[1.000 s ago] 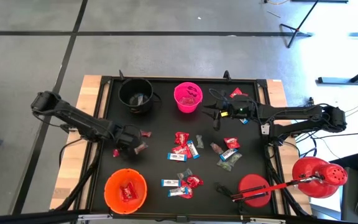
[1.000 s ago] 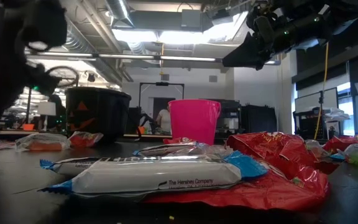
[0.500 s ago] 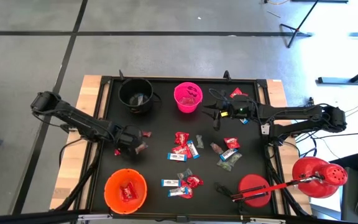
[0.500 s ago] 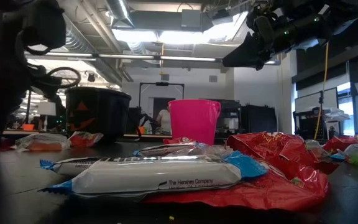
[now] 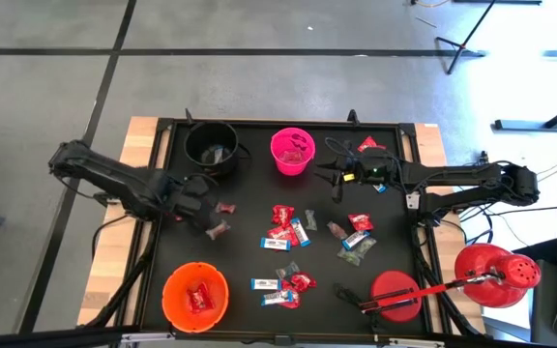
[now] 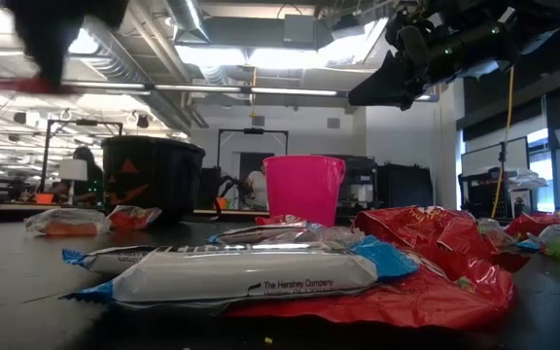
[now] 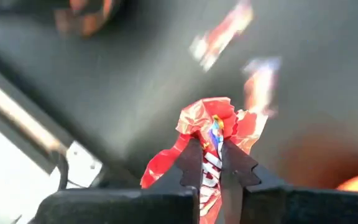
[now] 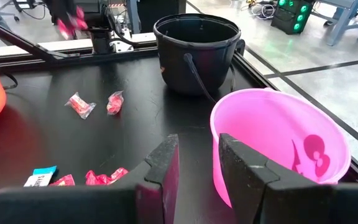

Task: Organize candy in baskets
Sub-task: Put the red candy into the orange bucket

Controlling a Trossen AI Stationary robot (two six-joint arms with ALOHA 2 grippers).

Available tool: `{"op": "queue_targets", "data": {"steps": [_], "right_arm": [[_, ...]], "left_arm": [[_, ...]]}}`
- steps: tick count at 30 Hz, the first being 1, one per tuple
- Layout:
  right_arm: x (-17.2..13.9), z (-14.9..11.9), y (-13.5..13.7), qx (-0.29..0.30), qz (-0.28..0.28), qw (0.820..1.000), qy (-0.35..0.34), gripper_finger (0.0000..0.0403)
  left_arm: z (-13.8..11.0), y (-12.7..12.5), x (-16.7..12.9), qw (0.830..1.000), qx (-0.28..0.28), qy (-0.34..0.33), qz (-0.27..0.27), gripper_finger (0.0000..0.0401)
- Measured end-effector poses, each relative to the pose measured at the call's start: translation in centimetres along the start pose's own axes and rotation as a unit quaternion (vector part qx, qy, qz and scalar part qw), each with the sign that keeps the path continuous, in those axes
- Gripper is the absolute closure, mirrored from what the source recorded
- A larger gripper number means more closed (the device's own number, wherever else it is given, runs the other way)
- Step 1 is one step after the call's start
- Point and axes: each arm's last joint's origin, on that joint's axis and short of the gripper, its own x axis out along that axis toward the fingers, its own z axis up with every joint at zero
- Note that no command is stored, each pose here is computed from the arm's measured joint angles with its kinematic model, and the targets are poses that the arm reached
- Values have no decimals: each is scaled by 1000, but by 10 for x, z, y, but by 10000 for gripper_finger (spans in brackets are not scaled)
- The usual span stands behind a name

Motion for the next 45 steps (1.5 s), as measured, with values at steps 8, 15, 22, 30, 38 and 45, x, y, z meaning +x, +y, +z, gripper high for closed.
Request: {"op": "queue_targets", "data": {"steps": [8, 15, 22, 30, 38, 45], "right_arm": [[0, 0, 0, 12, 0, 1000, 0, 292], [0, 0, 0, 12, 0, 1000, 0, 292], [0, 0, 0, 17, 0, 1000, 1, 292], [0, 0, 0, 40, 0, 999, 1, 292], [0, 0, 0, 51, 0, 999, 1, 292], [0, -1, 0, 51, 0, 999, 4, 292]], "left_arm": [[10, -44, -76, 942, 113, -249, -194, 395], [-8, -66, -88, 917, 126, -270, -264, 397], [-29, -98, -72, 935, 86, -138, -315, 396], [-56, -141, -38, 951, 70, 25, -302, 394], [-76, -155, -20, 961, 94, 61, -254, 375], [-80, -155, -16, 967, 88, 59, -233, 317]]}}
